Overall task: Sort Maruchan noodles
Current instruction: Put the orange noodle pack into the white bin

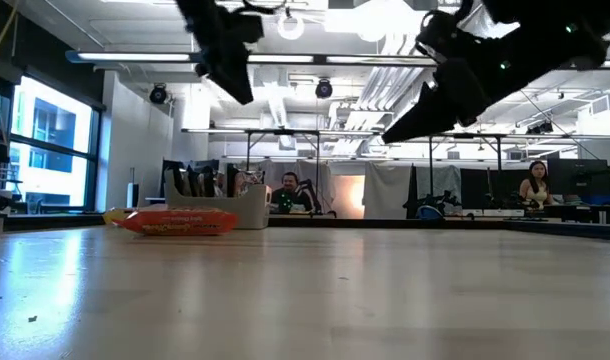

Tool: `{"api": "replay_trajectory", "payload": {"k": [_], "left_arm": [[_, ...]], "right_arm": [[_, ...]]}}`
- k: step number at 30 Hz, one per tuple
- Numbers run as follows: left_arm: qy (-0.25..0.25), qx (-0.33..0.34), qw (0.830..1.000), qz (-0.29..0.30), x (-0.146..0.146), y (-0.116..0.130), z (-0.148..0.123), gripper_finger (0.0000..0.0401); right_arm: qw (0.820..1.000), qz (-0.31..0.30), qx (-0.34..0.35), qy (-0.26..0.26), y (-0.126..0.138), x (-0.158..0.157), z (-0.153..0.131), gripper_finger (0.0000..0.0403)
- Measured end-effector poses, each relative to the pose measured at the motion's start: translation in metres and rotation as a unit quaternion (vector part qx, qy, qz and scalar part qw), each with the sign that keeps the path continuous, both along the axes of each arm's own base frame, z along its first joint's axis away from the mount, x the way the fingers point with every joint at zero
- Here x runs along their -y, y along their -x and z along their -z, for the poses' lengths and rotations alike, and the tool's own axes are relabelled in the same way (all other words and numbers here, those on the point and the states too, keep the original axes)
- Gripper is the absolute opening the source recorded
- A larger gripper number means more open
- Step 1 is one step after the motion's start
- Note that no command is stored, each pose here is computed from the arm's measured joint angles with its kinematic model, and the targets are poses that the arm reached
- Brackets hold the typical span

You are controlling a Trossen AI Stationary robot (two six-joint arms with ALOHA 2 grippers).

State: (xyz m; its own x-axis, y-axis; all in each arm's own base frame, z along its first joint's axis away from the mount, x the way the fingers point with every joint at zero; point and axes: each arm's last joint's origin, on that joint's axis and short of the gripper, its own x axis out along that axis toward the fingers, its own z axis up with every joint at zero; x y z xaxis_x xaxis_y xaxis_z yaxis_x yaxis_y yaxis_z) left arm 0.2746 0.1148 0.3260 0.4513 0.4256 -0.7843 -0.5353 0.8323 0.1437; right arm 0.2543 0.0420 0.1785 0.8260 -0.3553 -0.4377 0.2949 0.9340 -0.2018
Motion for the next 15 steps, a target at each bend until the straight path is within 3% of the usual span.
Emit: {"api": "replay_trajectory", "payload": {"k": [8, 15], "left_arm": [[0.012, 0.090, 0.995, 0.029, 0.073, 0.041, 0.058, 0.0097], [-0.057, 0.208, 0.976, -0.025, 0.108, 0.064, 0.114, 0.0099]], "right_arm": [[0.990, -0.056, 0.117, -0.049, 0.019, 0.007, 0.018, 0.0000], [0.987, -0.030, 0.115, -0.105, 0.021, 0.017, 0.024, 0.0000]]}}
